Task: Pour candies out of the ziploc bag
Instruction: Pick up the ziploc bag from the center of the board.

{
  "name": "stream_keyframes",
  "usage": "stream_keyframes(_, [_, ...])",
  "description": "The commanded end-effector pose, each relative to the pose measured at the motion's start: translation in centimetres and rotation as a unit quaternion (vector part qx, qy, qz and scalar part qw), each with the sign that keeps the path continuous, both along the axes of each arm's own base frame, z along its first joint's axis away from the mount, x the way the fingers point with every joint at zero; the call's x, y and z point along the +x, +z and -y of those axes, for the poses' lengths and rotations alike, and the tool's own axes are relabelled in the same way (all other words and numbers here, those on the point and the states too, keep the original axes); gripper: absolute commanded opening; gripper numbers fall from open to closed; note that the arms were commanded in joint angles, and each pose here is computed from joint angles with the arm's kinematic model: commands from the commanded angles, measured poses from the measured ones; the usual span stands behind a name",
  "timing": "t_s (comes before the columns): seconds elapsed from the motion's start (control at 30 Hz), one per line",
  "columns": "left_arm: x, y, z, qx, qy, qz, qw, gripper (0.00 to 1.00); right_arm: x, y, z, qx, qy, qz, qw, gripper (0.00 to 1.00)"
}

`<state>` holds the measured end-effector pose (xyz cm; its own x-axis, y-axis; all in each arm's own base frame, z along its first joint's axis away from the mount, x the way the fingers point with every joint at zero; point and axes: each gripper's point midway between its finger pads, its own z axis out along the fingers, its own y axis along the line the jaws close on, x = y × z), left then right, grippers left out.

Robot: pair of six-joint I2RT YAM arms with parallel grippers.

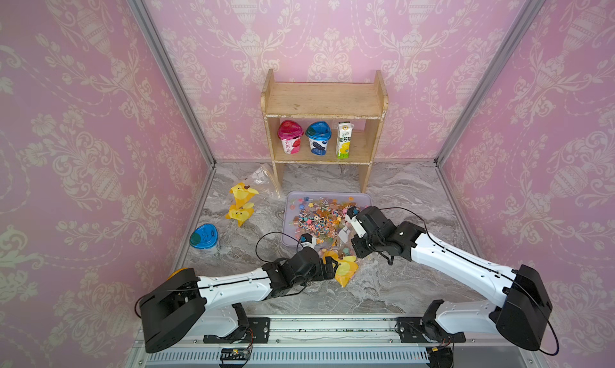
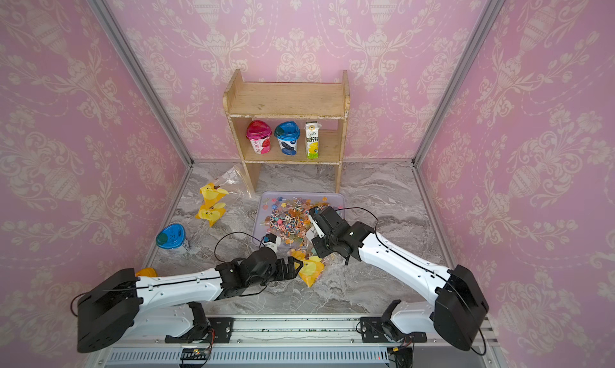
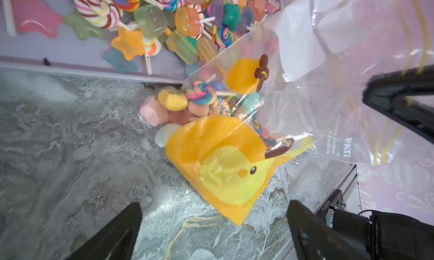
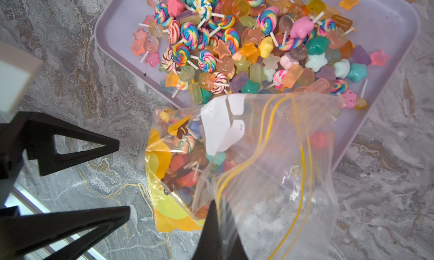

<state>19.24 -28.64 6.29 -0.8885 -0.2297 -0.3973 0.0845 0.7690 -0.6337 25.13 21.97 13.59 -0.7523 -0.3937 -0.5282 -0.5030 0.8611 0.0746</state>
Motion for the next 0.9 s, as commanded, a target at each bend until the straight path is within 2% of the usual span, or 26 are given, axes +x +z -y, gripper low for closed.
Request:
stream_keyframes(0.0, [1.5,0.5,1.6,-0.052,0.038,0.013,0.998,0.92,0.4,0.0,0.1,0.009,-0.015,-0.001,1.0,0.0])
stream_keyframes(0.03, [1.8,0.2,1.8,-0.057,0.041,0.013,0.997,0.83,0.5,0.2,0.1,0.012,-0.016,0.001,1.0,0.0])
stream_keyframes(0.1, [2.2,-0.5,2.6,-0.074,0.046,0.005,0.996,0.54,0.5,0.3,0.0,0.018,-0.018,0.005,1.0,0.0])
stream_keyframes(0.13, [2.3,-1.0,2.8,-0.078,0.048,-0.004,0.996,0.47,0.6,0.4,0.0,0.02,-0.02,0.007,1.0,0.0])
stream_keyframes(0.3, [2.3,-2.7,3.4,-0.096,0.059,-0.022,0.993,0.45,0.9,0.6,0.1,0.023,-0.021,0.012,0.999,0.0])
stream_keyframes(0.37, [2.4,-2.6,3.2,-0.096,0.062,-0.018,0.993,0.35,0.9,0.7,0.1,0.026,-0.02,0.013,0.999,0.0])
stream_keyframes(0.47, [2.7,-2.2,2.5,-0.095,0.073,-0.009,0.993,0.11,1.1,0.5,0.1,0.028,-0.021,0.011,0.999,0.0])
stream_keyframes(0.53, [2.9,-1.6,2.1,-0.095,0.077,0.0,0.992,0.0,1.2,0.5,0.1,0.031,-0.022,0.011,0.999,0.0])
stream_keyframes(0.73, [3.4,0.8,1.6,-0.096,0.074,0.025,0.992,0.0,1.5,0.8,-0.3,0.041,-0.02,0.011,0.999,0.0])
stream_keyframes(0.87, [4.2,4.9,1.2,-0.077,0.062,0.061,0.993,0.0,2.2,1.7,-0.6,0.047,-0.018,0.022,0.999,0.0])
